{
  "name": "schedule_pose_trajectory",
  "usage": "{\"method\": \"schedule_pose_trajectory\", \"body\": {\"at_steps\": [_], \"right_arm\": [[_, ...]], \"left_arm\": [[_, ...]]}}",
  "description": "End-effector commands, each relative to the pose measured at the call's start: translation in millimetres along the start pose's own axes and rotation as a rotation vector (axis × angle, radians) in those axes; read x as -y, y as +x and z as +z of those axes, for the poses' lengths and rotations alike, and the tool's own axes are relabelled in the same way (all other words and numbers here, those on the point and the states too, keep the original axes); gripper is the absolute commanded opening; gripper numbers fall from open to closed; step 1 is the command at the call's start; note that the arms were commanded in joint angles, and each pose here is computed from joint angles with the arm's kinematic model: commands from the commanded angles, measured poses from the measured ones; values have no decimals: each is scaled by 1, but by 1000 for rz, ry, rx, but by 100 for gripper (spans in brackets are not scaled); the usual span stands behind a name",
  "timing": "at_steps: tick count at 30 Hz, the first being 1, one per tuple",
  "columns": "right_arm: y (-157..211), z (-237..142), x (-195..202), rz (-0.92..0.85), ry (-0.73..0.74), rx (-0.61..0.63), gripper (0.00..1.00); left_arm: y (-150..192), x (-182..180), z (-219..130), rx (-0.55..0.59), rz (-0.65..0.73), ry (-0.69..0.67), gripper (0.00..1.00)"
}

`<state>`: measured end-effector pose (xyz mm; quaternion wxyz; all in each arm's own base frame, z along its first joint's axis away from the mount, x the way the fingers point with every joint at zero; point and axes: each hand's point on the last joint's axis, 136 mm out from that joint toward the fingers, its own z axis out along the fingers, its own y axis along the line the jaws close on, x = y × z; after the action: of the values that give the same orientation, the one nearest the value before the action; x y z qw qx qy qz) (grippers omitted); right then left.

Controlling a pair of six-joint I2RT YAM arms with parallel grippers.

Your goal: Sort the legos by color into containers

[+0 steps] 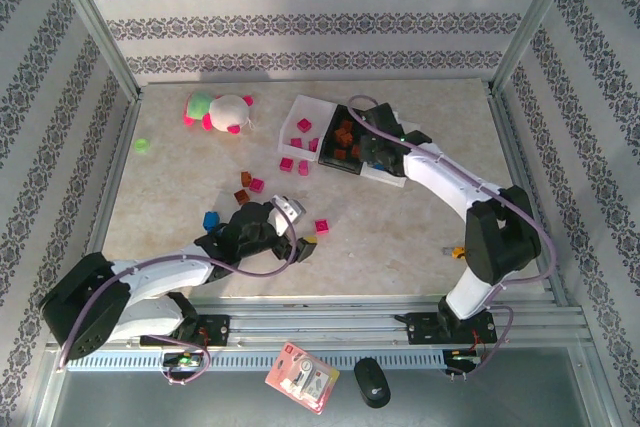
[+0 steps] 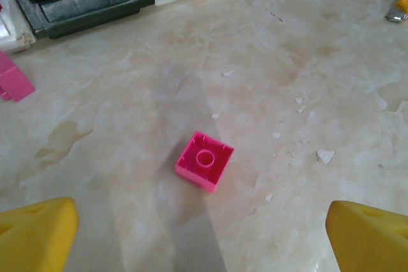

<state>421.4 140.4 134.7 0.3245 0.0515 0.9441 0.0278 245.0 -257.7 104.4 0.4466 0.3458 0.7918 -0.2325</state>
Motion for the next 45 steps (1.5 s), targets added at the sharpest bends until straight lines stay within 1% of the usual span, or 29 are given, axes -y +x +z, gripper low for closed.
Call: {"method": "schedule_pose_trajectory", "body": {"at_steps": [1,6,8,9,13,18,19,23,25,28,30,33,35,37,41,42,45], "right_arm": [[-6,24,8,-9,-9,-20,41],[-12,51,19,5,-10,-57,45],[-16,53,20,4,-8,-56,49],[-19,51,19,2,-11,-49,52],[-30,28,17,-2,-26,4,65],[-35,-12,13,-17,-51,76,73],[-34,-22,12,-26,-62,93,74],[-27,-58,6,-53,-113,152,75],[-19,-74,5,-62,-141,168,76],[-4,-90,5,-73,-170,174,77],[6,-95,8,-79,-171,168,78],[17,-100,17,-68,-161,168,78],[23,-102,20,-62,-159,168,78],[26,-104,22,-59,-163,166,78],[28,-105,24,-62,-155,168,79],[27,-105,25,-61,-154,167,79],[26,-105,23,-64,-159,169,79]], "left_arm": [[-34,8,4,104,48,32,99],[-28,1,11,73,51,-4,99],[-26,0,12,60,60,-10,99],[-25,0,12,53,66,-10,99],[-19,-1,14,16,82,-10,99],[-6,4,24,-84,97,29,99],[-3,6,26,-113,100,42,100],[7,7,36,-217,100,61,91],[8,5,43,-242,104,58,90],[9,5,55,-276,106,70,88],[12,5,62,-317,112,79,85],[17,5,74,-360,137,91,83],[24,5,81,-380,163,104,77],[30,5,87,-410,181,116,75],[36,6,94,-431,178,134,65],[37,6,95,-432,173,132,61],[34,5,97,-414,159,123,43]]}}
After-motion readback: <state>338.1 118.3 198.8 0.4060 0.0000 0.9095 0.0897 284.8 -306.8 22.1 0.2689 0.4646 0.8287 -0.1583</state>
